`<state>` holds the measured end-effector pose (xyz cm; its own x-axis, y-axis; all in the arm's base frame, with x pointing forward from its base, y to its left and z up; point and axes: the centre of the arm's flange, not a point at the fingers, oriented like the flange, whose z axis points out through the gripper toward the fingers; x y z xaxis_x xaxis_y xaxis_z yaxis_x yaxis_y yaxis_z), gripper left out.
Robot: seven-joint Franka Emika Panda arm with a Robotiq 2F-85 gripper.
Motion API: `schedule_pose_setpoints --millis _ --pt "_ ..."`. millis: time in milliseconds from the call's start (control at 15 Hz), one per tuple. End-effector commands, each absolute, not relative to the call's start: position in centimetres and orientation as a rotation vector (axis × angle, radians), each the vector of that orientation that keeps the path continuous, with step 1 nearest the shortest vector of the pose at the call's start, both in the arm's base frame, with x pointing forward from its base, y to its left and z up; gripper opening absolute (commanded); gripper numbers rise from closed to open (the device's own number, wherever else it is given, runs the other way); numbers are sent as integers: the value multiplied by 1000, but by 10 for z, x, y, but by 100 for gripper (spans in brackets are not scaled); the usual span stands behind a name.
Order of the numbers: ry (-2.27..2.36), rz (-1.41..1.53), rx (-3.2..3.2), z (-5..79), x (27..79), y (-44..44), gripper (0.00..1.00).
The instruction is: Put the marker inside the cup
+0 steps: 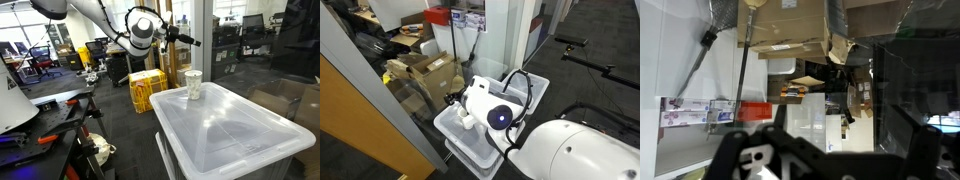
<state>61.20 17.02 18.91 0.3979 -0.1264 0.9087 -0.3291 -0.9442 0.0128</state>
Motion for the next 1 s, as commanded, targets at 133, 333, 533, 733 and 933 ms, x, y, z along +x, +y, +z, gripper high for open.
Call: schedule_pose_setpoints --millis 133,333,533,733,933 --pt "-407 1565 2601 198 600 131 100" --pt "-429 1555 2633 202 604 129 100" --pt "-443 1543 2657 206 608 125 100" --pt "-441 1526 2677 210 612 119 100" --pt "-444 1510 2703 212 615 114 100"
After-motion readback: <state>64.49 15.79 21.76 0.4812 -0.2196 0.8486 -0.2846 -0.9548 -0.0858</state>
